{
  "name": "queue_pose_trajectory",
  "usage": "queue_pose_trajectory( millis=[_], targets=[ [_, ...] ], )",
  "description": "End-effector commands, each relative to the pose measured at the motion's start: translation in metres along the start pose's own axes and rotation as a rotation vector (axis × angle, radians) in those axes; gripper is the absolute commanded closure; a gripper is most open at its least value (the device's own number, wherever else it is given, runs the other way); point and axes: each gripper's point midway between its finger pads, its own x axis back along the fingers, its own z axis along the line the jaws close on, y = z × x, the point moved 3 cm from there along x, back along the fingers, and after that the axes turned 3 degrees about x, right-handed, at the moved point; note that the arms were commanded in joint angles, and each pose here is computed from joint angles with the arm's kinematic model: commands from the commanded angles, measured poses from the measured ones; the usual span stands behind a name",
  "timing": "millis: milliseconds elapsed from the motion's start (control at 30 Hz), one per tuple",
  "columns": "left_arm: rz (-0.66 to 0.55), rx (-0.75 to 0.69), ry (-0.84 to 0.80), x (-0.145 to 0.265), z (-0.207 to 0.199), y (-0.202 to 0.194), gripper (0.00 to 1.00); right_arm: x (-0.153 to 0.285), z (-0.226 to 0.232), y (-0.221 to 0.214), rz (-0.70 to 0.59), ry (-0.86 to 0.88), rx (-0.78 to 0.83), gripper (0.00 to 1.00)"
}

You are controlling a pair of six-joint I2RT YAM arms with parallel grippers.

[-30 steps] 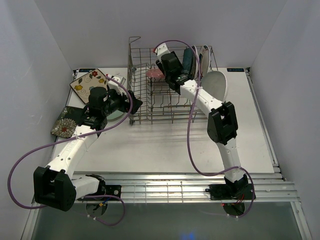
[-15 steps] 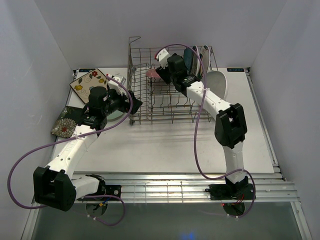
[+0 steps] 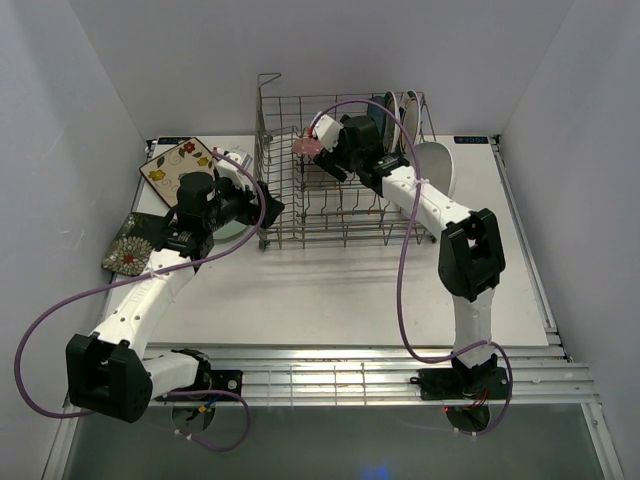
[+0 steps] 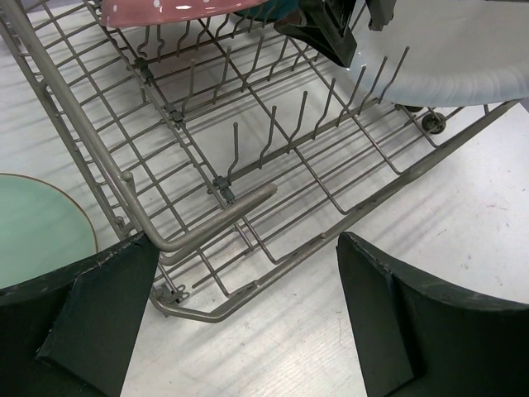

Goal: Load the plates into the dish rack
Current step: Insert the plate into the dish rack.

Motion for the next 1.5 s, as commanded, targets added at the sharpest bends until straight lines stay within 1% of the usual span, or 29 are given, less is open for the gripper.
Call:
queue_pose_trajectory(
  millis=[0,200,233,267,300,367,400,533,567,700,733,800,833,933,967,1067,1100,1167,1200,1267,1300,1367,1467],
  targets=[
    [-0.129,-0.075,-0.054,0.015,-0.02,0.043,0.02,0.002,-0.008,0.022,-0.114,0.049,0.039,0.1],
    [-0.134,-0.081,-0.056,0.018,-0.022,0.044,0.02,-0.012,-0.002,0.017,-0.116,0.071,0.121,0.09],
    [-0.133,-0.081,-0.057,0.018,-0.022,0.044,0.02,-0.013,-0.007,0.023,-0.127,0.063,0.131,0.06],
    [-0.133,-0.083,-0.057,0.018,-0.022,0.044,0.02,-0.02,-0.002,0.017,-0.11,0.079,0.144,0.02],
    [-0.134,-0.082,-0.056,0.018,-0.022,0.044,0.02,-0.023,-0.001,0.017,-0.108,0.083,0.151,0.0],
    [-0.132,-0.083,-0.056,0.018,-0.022,0.044,0.02,-0.029,-0.002,0.018,-0.102,0.089,0.165,0.0],
    [-0.132,-0.084,-0.057,0.018,-0.022,0.043,0.02,-0.031,0.002,0.021,-0.117,0.123,0.174,0.0],
    [-0.136,-0.088,-0.053,0.019,-0.022,0.044,0.02,-0.043,0.001,0.022,-0.109,0.124,0.204,0.0],
    [-0.135,-0.088,-0.051,0.018,-0.021,0.043,0.02,-0.047,-0.001,0.024,-0.114,0.12,0.207,0.02],
    [-0.136,-0.092,-0.051,0.018,-0.021,0.044,0.02,-0.055,-0.002,0.026,-0.117,0.117,0.228,0.17],
    [-0.135,-0.091,-0.048,0.018,-0.02,0.044,0.02,-0.056,-0.003,0.026,-0.118,0.114,0.237,0.23],
    [-0.135,-0.091,-0.051,0.018,-0.021,0.044,0.02,-0.059,-0.004,0.027,-0.122,0.11,0.243,0.28],
    [-0.134,-0.091,-0.049,0.017,-0.02,0.043,0.02,-0.06,-0.004,0.027,-0.123,0.109,0.246,0.33],
    [-0.132,-0.091,-0.047,0.017,-0.02,0.044,0.02,-0.064,-0.001,0.025,-0.123,0.113,0.25,0.41],
    [-0.134,-0.092,-0.046,0.017,-0.02,0.044,0.02,-0.067,0.001,0.023,-0.12,0.121,0.252,0.49],
    [-0.133,-0.091,-0.046,0.017,-0.019,0.044,0.02,-0.068,0.004,0.021,-0.114,0.13,0.254,0.54],
    [-0.132,-0.092,-0.049,0.017,-0.02,0.044,0.02,-0.069,0.006,0.019,-0.11,0.137,0.254,0.6],
    [-0.132,-0.092,-0.049,0.016,-0.02,0.044,0.02,-0.069,0.007,0.018,-0.107,0.14,0.255,0.68],
    [-0.13,-0.09,-0.05,0.016,-0.02,0.044,0.02,-0.07,0.008,0.017,-0.105,0.14,0.256,0.75],
    [-0.131,-0.091,-0.049,0.016,-0.02,0.044,0.02,-0.07,0.005,0.017,-0.103,0.124,0.255,0.83],
    [-0.131,-0.089,-0.047,0.016,-0.019,0.044,0.02,-0.07,0.003,0.019,-0.106,0.112,0.253,0.92],
    [-0.129,-0.089,-0.048,0.015,-0.019,0.044,0.02,-0.07,-0.003,0.017,-0.09,0.068,0.238,0.92],
    [-0.133,-0.09,-0.044,0.016,-0.019,0.045,0.02,-0.067,-0.013,0.022,-0.101,0.004,0.227,0.92]
  ],
)
